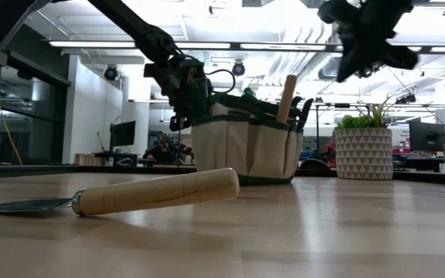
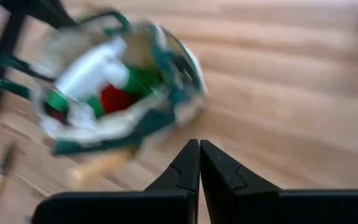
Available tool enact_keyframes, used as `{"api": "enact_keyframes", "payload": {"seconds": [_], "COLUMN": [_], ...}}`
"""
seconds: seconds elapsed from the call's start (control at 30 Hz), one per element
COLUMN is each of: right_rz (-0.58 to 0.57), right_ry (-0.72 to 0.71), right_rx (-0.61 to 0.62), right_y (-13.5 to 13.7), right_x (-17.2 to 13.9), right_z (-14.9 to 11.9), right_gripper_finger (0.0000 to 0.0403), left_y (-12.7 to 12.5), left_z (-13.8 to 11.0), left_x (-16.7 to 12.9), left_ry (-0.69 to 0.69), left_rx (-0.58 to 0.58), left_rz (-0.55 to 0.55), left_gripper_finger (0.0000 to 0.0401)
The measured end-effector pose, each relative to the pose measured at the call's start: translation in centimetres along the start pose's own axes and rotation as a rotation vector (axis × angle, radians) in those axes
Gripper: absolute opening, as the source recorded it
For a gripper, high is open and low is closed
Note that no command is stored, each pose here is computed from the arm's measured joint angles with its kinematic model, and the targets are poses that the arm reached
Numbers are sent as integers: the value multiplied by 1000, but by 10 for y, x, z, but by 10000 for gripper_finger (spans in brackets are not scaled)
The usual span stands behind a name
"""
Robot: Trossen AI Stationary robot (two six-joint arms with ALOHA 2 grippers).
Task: Pick & Place Garden tools in Gardening bag
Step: Adjust the gardening bag
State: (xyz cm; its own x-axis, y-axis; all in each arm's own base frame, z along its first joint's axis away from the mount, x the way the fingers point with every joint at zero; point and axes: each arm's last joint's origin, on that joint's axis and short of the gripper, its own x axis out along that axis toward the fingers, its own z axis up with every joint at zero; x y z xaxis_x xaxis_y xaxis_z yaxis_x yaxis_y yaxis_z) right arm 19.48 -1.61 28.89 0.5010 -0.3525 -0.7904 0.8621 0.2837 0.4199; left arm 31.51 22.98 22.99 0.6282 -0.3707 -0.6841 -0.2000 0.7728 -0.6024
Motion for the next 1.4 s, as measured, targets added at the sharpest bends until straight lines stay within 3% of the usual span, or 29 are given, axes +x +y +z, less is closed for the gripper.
{"api": "enact_keyframes", "payload": {"seconds": [0.17,0.43,0.57,1.13,1.4], "right_rz": [-13,182,246,280,299], "right_ry": [-3,-98,-145,-205,-192], "right_rx": [78,392,476,484,450], "right_y": [-3,-25,-34,-29,-35], "right_x": [16,69,87,136,141], "right_z": [-27,-64,-70,-44,-22], "right_gripper_finger": [3,3,4,3,4], "left_y": [0,0,0,-3,-22], "left_z": [1,1,1,-1,-2], "left_x": [0,0,0,1,18], "left_ry": [-5,-6,-6,7,55], "left_rx": [4,5,5,-15,27], "left_rz": [1,0,-3,-56,-74], "left_gripper_finger": [0,0,0,0,0]}}
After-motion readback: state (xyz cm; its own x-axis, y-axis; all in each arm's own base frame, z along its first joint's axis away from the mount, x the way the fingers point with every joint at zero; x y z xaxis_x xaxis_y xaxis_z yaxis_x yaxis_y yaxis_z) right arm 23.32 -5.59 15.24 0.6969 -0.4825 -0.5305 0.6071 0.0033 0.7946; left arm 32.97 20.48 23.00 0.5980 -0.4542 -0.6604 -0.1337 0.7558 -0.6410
